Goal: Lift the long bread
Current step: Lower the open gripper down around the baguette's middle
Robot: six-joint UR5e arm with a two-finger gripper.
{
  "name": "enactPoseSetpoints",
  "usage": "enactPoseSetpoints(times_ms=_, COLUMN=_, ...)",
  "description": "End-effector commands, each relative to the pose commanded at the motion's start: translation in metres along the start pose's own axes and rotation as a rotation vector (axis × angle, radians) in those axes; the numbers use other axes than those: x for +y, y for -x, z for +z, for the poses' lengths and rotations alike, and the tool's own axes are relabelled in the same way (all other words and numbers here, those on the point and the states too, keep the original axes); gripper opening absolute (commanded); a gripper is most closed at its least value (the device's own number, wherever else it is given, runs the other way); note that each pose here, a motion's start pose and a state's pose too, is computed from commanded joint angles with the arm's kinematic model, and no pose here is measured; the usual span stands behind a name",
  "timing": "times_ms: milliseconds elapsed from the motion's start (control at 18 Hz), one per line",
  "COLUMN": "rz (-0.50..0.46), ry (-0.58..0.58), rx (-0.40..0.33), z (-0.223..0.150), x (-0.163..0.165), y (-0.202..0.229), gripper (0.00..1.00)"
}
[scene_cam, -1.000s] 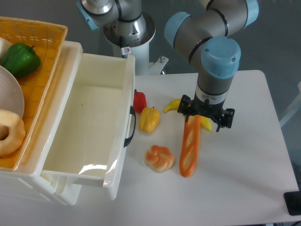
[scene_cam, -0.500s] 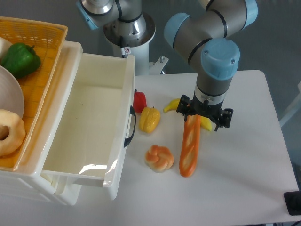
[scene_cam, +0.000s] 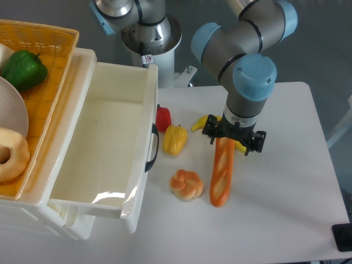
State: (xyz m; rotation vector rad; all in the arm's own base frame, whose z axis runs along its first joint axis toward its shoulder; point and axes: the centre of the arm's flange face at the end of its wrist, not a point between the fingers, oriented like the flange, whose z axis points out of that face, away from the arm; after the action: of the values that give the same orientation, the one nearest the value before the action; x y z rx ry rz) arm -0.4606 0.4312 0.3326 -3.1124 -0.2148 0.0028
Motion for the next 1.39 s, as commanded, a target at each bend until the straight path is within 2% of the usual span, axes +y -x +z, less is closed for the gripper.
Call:
enactPoseSetpoints(times_ms=444, rz=0.017, ry=0.047, rx=0.055, z=0.065, x=-0.001, y=-0.018, gripper=1.00)
enactPoseSetpoints(times_ms=833, rz=0.025, ry=0.111, rx=0.066, z=0.093, x=0.004, y=-0.016, gripper=1.00)
enactPoseSetpoints(times_ms=1389, rz=0.013, ry=0.120, rx=0.069, z=0.109, x=0.002, y=-0.001, gripper=1.00)
